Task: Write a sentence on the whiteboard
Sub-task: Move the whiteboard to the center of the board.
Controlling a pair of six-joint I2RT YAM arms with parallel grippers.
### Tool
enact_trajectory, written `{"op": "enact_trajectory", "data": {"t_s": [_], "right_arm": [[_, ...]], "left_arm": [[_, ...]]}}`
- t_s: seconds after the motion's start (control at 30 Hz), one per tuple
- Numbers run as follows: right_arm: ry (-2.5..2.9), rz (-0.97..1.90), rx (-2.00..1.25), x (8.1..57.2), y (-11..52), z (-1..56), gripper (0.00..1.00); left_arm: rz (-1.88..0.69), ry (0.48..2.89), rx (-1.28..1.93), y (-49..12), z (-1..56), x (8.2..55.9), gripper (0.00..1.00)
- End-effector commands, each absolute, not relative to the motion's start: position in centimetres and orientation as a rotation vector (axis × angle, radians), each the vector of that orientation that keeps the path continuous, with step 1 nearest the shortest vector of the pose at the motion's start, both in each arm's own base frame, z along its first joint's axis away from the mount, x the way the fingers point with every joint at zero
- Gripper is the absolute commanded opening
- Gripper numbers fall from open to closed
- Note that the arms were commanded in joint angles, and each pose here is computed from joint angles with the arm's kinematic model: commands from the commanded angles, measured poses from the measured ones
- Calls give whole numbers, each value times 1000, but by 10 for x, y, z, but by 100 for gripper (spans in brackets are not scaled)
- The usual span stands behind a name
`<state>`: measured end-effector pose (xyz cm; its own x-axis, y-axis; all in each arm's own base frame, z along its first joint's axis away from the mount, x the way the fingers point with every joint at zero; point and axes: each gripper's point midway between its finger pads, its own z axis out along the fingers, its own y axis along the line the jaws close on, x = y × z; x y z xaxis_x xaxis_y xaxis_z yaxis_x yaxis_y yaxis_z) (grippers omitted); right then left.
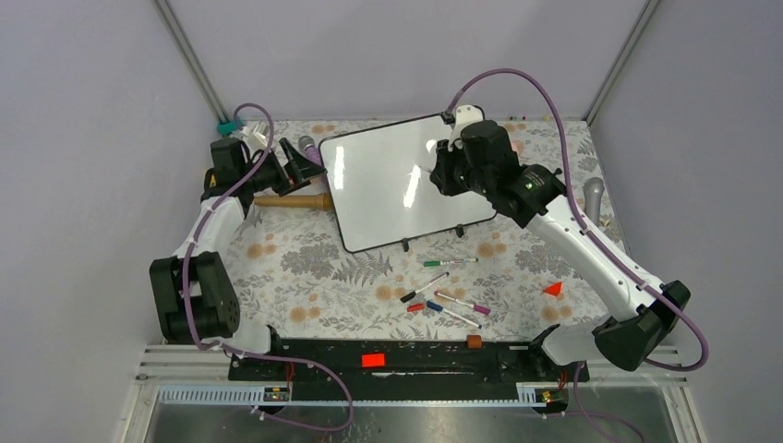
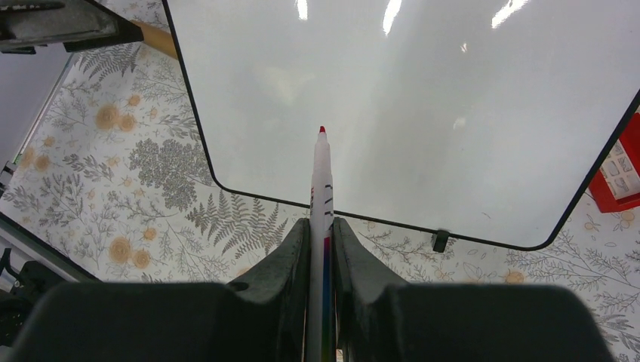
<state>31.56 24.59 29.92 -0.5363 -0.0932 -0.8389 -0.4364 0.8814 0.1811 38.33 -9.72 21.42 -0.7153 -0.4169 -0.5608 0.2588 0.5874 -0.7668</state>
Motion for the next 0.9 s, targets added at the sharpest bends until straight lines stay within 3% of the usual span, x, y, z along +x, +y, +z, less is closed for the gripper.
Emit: {"op": "enact_trajectory", "data": {"t_s": [0.0,0.3,0.47,0.87], "right_arm": [[2034,461,-380,324,249,322,0],[2044,503,-393,328,261,321,0],[2057,525,-394,329,267,319,0],[2061,548,-404,333,275,319,0]], "left_arm": [[-1238,2033,-89,-99,227,402,99],[-1295,1923,61,-107,215,401,98],[-1225,1691,201,-109,227,401,87],[-1276,1595,402,-117,219,399,78]]}}
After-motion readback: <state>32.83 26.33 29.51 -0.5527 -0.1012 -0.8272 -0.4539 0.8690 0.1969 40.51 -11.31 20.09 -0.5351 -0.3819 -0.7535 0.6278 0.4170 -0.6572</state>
